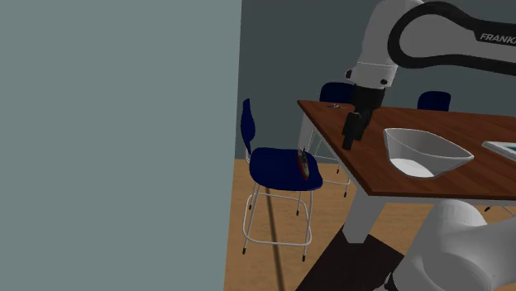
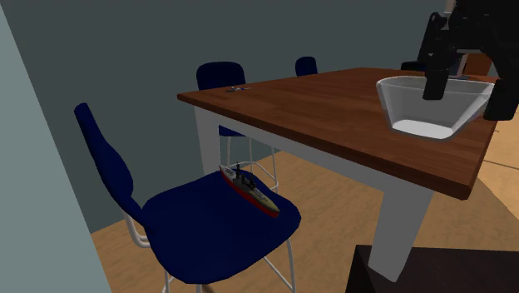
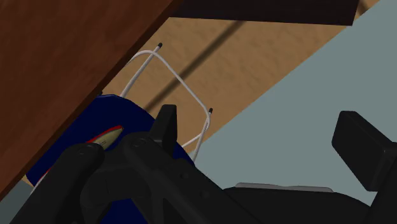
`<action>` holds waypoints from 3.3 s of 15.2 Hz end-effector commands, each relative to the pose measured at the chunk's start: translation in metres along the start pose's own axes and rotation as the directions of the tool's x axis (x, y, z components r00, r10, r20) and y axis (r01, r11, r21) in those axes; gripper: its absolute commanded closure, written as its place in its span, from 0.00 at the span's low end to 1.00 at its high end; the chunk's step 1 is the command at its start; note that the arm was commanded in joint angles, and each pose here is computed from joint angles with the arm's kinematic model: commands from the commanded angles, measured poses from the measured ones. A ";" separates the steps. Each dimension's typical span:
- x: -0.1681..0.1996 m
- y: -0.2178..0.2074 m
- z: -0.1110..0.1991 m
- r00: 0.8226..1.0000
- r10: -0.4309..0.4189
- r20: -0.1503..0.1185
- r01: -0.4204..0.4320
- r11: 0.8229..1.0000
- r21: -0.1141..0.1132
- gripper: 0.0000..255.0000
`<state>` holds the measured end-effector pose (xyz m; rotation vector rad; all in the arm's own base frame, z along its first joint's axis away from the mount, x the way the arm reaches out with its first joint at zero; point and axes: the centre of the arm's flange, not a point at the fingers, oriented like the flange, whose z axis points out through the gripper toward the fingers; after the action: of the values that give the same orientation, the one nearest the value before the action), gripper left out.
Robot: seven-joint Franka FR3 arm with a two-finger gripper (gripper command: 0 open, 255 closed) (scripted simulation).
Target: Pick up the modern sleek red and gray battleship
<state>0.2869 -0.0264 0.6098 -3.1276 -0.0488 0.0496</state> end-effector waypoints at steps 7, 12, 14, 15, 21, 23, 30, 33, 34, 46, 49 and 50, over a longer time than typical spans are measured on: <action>0.057 0.039 0.038 0.995 0.101 -0.005 -0.101 0.995 0.003 0.00; 0.101 0.076 0.069 0.983 0.184 -0.009 -0.184 0.983 0.006 0.00; 0.118 0.092 0.082 0.976 0.217 -0.011 -0.217 0.976 0.007 0.00; 0.126 0.100 0.088 0.972 0.234 -0.012 -0.233 0.972 0.008 0.00; 0.173 0.151 0.126 0.944 0.330 -0.016 -0.330 0.944 0.012 0.00; 0.187 0.169 0.138 0.932 0.362 -0.018 -0.362 0.932 0.013 0.00; 0.232 0.236 0.182 0.883 0.469 -0.022 -0.469 0.883 0.019 0.00; 0.250 0.266 0.201 0.858 0.513 -0.024 -0.513 0.858 0.021 0.00; 0.255 0.276 0.207 0.849 0.528 -0.024 -0.527 0.850 0.022 0.00; 0.288 0.349 0.276 0.783 0.622 -0.028 -0.621 0.783 0.028 0.00; 0.288 0.349 0.290 0.783 0.622 -0.028 -0.621 0.783 0.028 0.00; 0.288 0.349 0.290 0.783 0.622 -0.028 -0.621 0.783 0.028 0.00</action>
<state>0.5782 -0.3635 0.3176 -2.9640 0.9833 -0.0242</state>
